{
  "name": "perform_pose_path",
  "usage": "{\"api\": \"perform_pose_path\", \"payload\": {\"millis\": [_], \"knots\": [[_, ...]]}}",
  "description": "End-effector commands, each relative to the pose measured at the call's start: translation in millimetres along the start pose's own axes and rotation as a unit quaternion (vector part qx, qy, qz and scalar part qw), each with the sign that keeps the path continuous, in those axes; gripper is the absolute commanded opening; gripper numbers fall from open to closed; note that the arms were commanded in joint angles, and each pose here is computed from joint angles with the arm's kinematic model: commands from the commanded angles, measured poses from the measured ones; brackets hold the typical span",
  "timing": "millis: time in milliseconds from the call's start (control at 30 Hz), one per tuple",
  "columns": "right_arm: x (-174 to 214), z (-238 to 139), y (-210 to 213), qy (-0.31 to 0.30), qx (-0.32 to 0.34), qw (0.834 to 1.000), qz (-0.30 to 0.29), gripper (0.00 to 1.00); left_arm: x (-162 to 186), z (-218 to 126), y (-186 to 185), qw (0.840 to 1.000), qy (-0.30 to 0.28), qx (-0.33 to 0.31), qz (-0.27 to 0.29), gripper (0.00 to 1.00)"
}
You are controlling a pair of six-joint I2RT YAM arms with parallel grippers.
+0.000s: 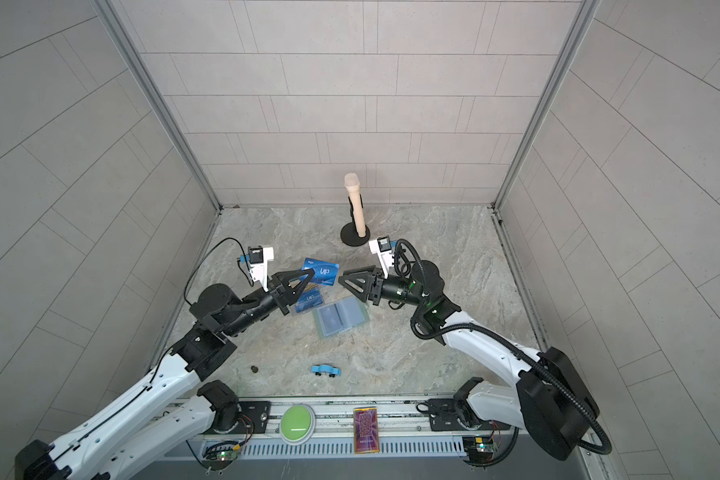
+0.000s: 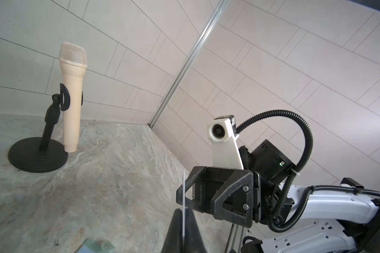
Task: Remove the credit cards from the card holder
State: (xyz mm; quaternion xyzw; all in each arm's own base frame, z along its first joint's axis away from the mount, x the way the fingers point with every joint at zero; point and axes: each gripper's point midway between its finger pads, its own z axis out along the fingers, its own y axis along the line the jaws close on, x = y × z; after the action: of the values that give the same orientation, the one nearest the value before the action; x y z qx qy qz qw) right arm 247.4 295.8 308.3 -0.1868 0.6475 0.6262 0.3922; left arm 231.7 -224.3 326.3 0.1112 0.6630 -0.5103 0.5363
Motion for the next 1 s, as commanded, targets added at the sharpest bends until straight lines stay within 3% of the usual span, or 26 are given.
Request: {"api": "perform_pose_path", "payload": {"millis": [0, 367, 967], "knots": [[-18, 5, 20, -0.027, -0.035, 0.999, -0.005, 0.48, -27, 0, -16, 0.997, -0.064, 0.039, -0.004, 0.00], [-24, 18, 33, -0.038, -0.077, 0.996, 0.003, 0.39, -31, -2, -24, 0.993, -0.086, 0.073, -0.023, 0.00], [-34, 19, 45, -0.050, -0.092, 0.994, -0.012, 0.21, -31, -1, -23, 0.990, -0.101, 0.088, -0.051, 0.00]]}}
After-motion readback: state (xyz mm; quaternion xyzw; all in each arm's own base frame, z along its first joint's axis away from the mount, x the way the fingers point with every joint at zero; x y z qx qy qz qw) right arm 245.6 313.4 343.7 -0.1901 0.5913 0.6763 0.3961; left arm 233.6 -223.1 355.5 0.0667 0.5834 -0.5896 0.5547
